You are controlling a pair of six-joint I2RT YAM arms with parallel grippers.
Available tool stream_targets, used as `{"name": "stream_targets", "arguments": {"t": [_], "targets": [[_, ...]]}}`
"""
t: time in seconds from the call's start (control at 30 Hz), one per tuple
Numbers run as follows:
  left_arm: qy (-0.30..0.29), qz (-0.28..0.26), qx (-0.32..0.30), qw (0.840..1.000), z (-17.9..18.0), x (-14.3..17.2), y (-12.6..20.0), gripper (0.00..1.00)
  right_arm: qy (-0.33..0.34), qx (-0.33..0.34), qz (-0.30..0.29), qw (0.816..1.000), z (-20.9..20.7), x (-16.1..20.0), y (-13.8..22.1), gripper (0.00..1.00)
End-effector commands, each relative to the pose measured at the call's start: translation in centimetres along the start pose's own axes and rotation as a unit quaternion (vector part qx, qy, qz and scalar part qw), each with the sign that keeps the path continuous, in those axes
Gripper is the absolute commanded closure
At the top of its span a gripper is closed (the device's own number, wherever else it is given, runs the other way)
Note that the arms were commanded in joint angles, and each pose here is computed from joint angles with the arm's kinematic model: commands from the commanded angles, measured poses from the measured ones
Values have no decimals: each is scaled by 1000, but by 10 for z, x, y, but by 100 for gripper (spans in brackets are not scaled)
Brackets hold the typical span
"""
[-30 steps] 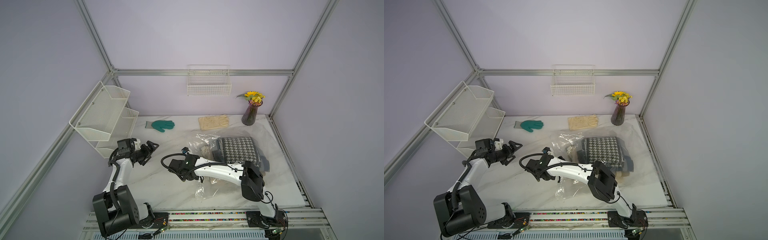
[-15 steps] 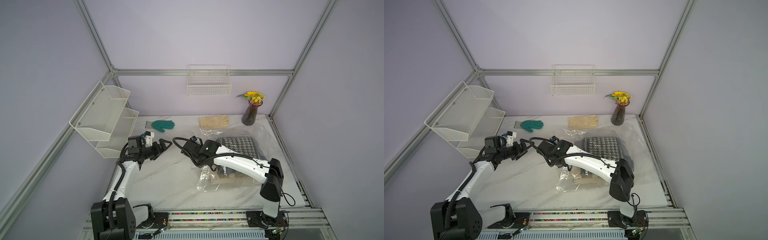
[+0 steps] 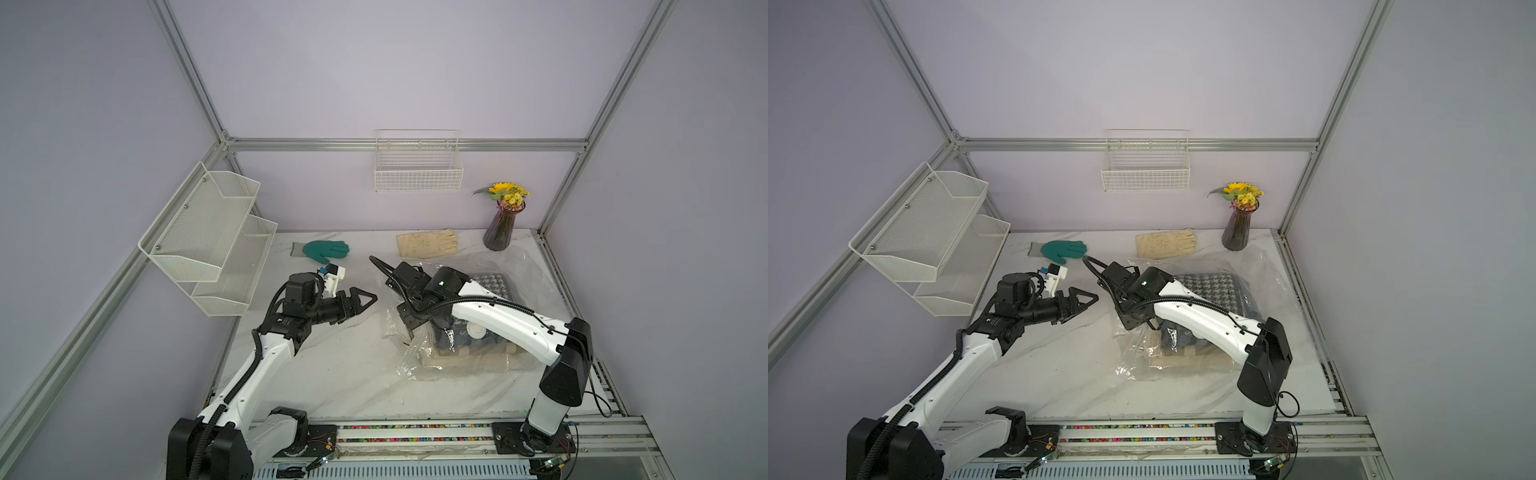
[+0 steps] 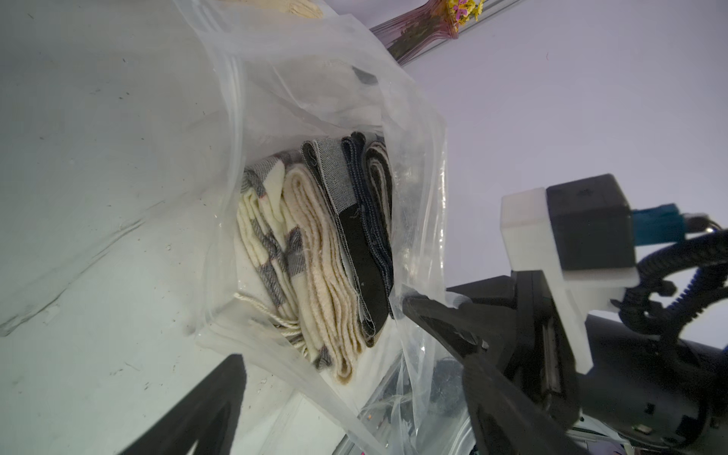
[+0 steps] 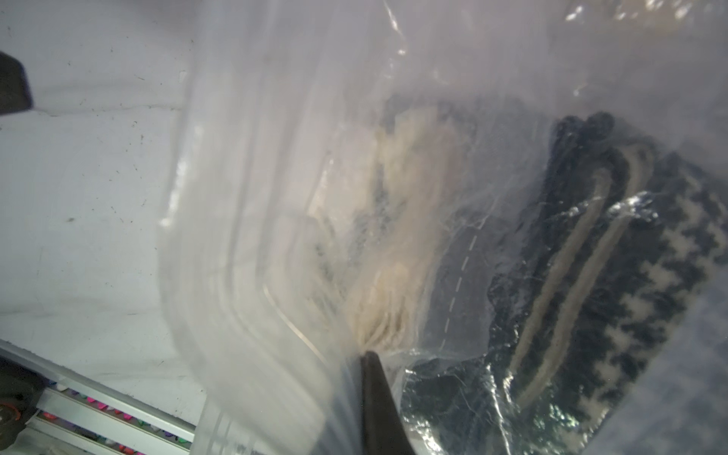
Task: Take the scarf out of the vacuum bag
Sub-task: Open the vacuum bag at the center of the board, then take out the scarf from the vacuum bag.
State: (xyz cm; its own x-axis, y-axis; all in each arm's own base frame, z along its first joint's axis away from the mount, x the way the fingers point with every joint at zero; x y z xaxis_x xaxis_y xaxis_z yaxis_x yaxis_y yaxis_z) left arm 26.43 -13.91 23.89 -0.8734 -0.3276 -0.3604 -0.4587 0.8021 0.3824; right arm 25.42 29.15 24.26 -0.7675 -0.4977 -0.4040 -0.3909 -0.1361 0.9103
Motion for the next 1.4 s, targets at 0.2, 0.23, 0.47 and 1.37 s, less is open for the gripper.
{"name": "stream_targets", "arguments": {"t": [0.2, 0.23, 0.47, 1.37], "targets": [[-15, -5, 34, 999, -15, 18, -28, 17, -3, -41, -23, 999, -9, 1, 31, 93], [-17, -7, 38, 999, -17, 19, -31, 19, -2, -43, -23, 999, -10, 2, 34, 93], [-31, -7, 57, 998, -25, 19, -55, 24, -11, -49, -44, 998, -18, 6, 58, 94], [-37, 66, 100, 992, -37, 73, -116, 32, -33, -75, -100, 992, -19, -4, 69, 94]]}}
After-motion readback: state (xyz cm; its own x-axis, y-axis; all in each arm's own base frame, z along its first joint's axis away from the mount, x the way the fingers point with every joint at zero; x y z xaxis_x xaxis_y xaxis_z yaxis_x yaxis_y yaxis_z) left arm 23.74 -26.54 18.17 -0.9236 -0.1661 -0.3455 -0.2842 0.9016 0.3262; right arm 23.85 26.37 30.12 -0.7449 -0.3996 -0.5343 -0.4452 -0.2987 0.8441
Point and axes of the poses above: each gripper's point midway between its finger pads, its own y axis back along the fingers, its own z axis along the line the jaws close on, x = y × z, the point moved 5 cm from there along y, back along the fingers, and after that the axes turned 3 degrees about y, right-handed, at the moved point
